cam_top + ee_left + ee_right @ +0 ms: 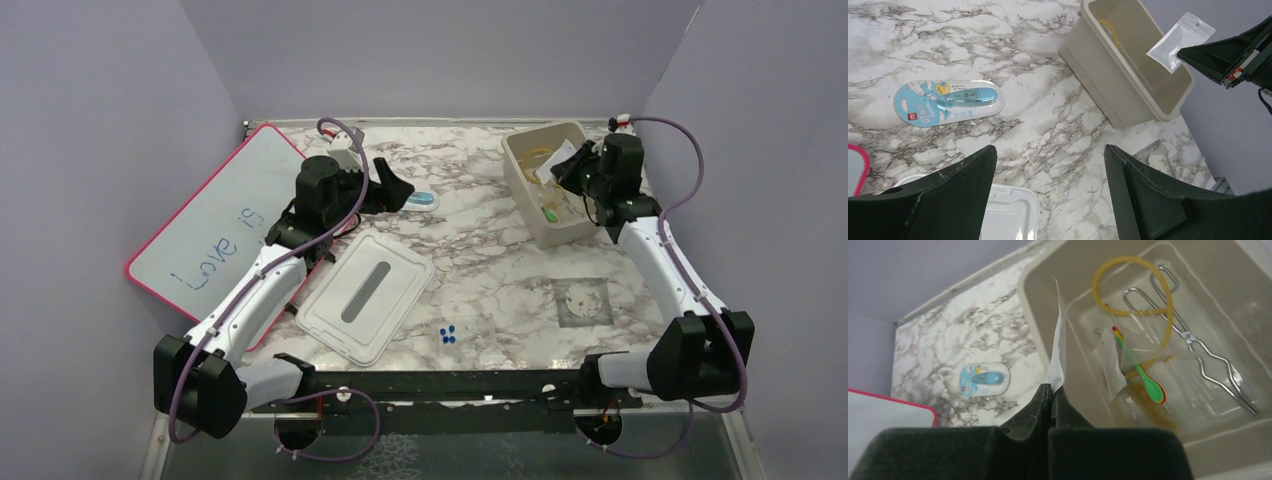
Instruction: Organize the chemistry lab equipment
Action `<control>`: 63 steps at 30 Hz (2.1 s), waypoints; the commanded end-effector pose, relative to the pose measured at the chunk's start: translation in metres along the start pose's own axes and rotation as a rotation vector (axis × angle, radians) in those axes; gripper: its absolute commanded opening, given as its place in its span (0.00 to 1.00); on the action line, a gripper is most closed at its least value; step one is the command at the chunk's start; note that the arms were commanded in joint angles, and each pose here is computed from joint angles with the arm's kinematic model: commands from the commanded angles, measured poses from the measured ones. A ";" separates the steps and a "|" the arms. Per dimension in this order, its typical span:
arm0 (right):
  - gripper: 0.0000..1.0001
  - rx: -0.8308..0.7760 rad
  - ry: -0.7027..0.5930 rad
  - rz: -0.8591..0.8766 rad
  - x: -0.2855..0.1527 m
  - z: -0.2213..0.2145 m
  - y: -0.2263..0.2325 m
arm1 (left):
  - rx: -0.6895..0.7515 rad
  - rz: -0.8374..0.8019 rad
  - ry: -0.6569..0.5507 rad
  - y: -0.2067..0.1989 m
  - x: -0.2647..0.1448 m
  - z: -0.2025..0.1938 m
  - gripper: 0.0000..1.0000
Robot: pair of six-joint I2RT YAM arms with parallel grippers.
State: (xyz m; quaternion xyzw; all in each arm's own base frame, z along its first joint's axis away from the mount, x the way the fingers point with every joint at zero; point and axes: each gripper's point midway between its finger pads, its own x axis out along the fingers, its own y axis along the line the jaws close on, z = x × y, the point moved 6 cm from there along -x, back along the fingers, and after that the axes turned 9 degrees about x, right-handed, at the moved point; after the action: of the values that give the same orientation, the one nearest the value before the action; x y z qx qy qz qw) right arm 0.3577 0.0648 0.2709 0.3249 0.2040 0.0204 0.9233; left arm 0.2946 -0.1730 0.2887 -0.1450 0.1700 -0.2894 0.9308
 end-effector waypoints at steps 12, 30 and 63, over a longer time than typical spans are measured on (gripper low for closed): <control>0.06 0.102 0.149 -0.169 0.063 -0.018 -0.076 | 0.064 0.000 0.062 0.010 0.007 -0.020 0.82; 0.41 -0.013 0.021 -0.324 0.006 0.019 -0.069 | 0.065 -0.052 0.082 0.006 0.009 -0.024 0.82; 0.78 0.225 -0.025 -0.829 -0.081 -0.094 -0.173 | -0.055 -0.374 0.245 -0.060 0.033 -0.068 0.99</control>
State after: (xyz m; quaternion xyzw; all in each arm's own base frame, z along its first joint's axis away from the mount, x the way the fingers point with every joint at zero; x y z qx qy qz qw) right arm 0.2204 -0.0111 0.1376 0.3240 0.3479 -0.3110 0.8230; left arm 0.2729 -0.2183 0.2418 -0.1360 0.2463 -0.4247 0.8605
